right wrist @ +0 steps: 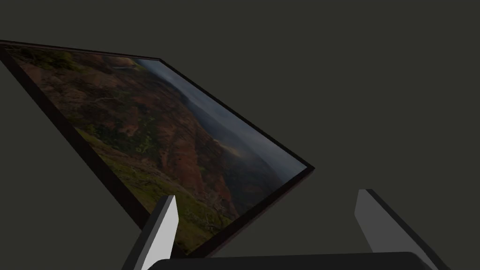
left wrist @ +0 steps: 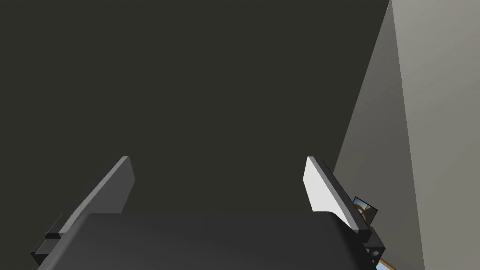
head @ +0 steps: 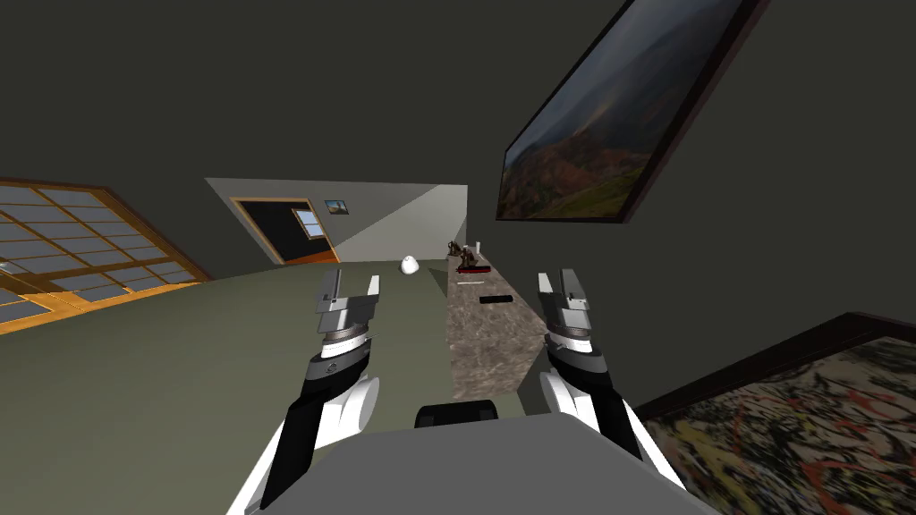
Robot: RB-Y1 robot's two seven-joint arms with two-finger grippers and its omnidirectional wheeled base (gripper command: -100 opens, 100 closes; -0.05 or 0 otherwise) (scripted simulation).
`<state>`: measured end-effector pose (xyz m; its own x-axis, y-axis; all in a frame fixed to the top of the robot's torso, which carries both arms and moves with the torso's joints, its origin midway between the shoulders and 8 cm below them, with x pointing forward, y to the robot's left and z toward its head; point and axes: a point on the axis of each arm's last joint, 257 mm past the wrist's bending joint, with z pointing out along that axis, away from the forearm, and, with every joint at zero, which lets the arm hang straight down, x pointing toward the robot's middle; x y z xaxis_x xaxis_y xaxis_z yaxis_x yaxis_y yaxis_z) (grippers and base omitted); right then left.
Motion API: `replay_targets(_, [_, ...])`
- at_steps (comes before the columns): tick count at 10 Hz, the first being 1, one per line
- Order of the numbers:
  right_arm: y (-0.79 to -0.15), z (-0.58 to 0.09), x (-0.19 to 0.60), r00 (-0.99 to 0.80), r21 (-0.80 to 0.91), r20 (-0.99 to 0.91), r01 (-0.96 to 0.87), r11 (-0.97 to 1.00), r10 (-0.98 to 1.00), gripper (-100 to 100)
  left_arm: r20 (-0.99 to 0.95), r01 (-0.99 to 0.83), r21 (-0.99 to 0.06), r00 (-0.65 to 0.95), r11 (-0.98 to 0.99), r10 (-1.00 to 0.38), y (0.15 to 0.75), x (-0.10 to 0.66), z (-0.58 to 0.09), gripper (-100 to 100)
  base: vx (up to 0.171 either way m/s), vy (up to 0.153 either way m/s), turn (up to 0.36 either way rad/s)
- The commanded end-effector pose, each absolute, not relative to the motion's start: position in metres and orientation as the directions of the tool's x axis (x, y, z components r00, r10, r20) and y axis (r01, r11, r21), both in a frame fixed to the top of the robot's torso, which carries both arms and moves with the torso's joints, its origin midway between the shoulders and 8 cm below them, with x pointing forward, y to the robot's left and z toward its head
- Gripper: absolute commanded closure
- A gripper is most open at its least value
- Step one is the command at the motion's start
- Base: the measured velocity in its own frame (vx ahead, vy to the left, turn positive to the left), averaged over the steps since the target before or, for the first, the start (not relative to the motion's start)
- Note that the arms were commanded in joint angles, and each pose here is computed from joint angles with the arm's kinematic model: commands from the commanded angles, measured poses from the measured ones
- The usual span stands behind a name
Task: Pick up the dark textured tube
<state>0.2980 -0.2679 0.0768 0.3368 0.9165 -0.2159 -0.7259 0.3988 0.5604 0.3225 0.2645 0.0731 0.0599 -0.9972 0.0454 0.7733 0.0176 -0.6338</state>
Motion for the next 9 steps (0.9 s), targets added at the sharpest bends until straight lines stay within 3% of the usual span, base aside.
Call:
replay_targets(1, [-0.257, 0.076, 0.298, 0.306, 0.549, -0.258, -0.734, 0.399, 0.917, -100, 0.045, 0.773, -0.634, 0.06, 0.018, -0.997, 0.265, 0.322, 0.073, 0, -0.042, 0.002, 0.015])
replay_targets(7, [-0.207, 0.045, 0.3, 0.158, 0.541, -0.424, -0.746, 0.389, 0.892, -100, 0.045, 0.773, -0.634, 0.06, 0.017, -0.997, 0.265, 0.323, 0.073, 0, -0.144, 0.016, 0.043])
replay_targets(9, [-0.187, 0.018, 0.302, 0.085, 0.555, -0.491, -0.737, 0.386, 0.867, -100, 0.046, 0.773, -0.634, 0.06, 0.017, -0.997, 0.264, 0.323, 0.073, 0, -0.234, 0.012, 0.12])
